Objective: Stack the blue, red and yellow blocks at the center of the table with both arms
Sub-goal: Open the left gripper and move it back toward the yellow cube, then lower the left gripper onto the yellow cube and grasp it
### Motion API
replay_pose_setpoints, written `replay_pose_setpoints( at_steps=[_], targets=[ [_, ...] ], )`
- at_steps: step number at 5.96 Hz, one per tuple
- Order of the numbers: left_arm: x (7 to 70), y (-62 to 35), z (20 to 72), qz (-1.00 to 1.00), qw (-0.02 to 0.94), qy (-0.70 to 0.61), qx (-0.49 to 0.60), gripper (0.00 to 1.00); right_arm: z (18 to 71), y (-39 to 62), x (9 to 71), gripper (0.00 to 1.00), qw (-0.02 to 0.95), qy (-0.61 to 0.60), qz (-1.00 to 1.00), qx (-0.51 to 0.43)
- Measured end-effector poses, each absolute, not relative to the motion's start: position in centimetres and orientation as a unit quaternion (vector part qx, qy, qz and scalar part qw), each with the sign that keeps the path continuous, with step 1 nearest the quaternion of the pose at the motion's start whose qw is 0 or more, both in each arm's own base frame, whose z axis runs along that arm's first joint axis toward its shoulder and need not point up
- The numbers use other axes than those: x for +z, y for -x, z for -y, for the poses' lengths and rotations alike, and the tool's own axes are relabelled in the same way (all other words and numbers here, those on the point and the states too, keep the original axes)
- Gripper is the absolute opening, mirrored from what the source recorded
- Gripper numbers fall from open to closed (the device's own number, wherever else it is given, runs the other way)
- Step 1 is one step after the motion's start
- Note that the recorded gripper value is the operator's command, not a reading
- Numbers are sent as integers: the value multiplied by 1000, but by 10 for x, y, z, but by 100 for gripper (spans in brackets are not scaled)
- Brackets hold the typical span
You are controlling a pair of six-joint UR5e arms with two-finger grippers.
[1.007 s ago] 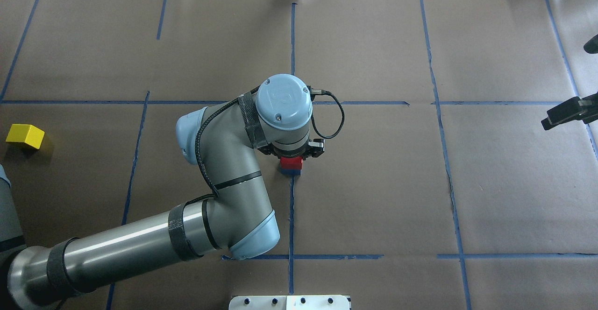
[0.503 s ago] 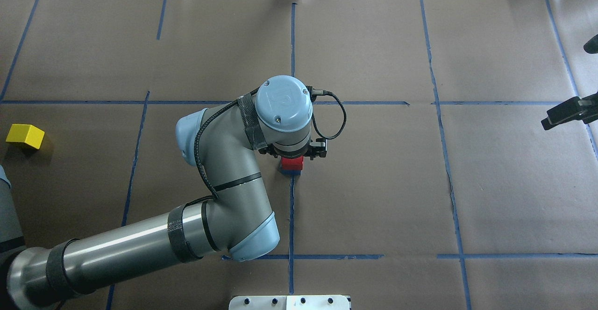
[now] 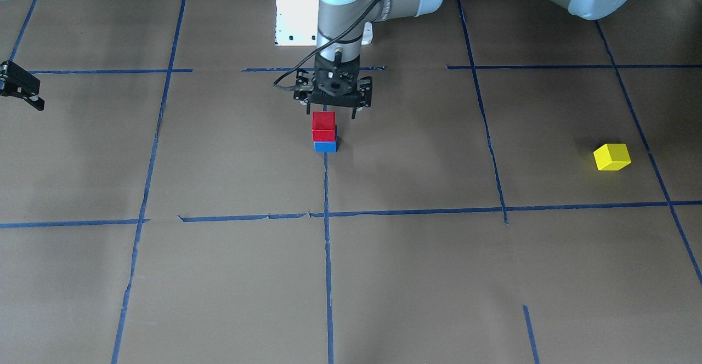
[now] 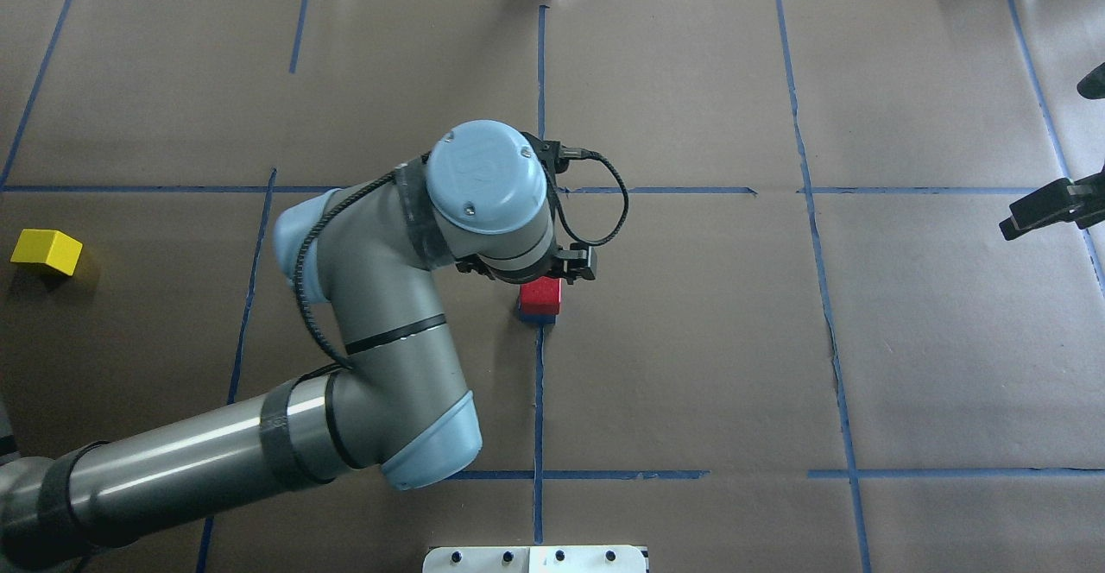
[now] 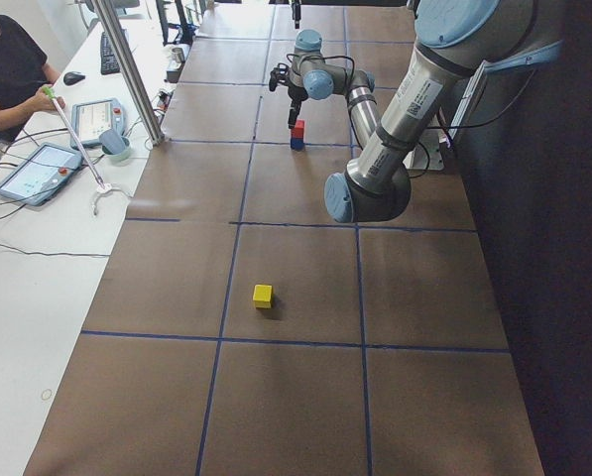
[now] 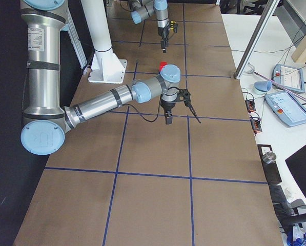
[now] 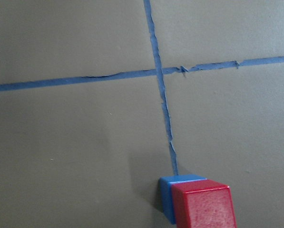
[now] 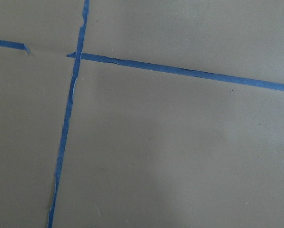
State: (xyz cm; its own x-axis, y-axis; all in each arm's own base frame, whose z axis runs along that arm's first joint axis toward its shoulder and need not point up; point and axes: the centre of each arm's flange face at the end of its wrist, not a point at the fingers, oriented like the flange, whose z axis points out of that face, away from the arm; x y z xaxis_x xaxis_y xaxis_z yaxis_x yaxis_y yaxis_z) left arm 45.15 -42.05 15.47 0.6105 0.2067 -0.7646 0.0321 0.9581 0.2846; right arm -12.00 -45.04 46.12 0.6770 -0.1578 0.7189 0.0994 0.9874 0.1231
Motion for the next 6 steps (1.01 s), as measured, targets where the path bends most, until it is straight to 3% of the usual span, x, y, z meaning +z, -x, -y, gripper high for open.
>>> replay_pose_setpoints(
  at_steps=[3, 6],
  targets=[
    [312, -260, 463, -387, 904, -132, 126, 100, 450, 120, 463, 100, 915, -35, 395, -70],
    [488, -142, 525, -404, 908, -34, 103, 100, 448, 119, 461, 100, 915, -37, 396, -71]
  ],
)
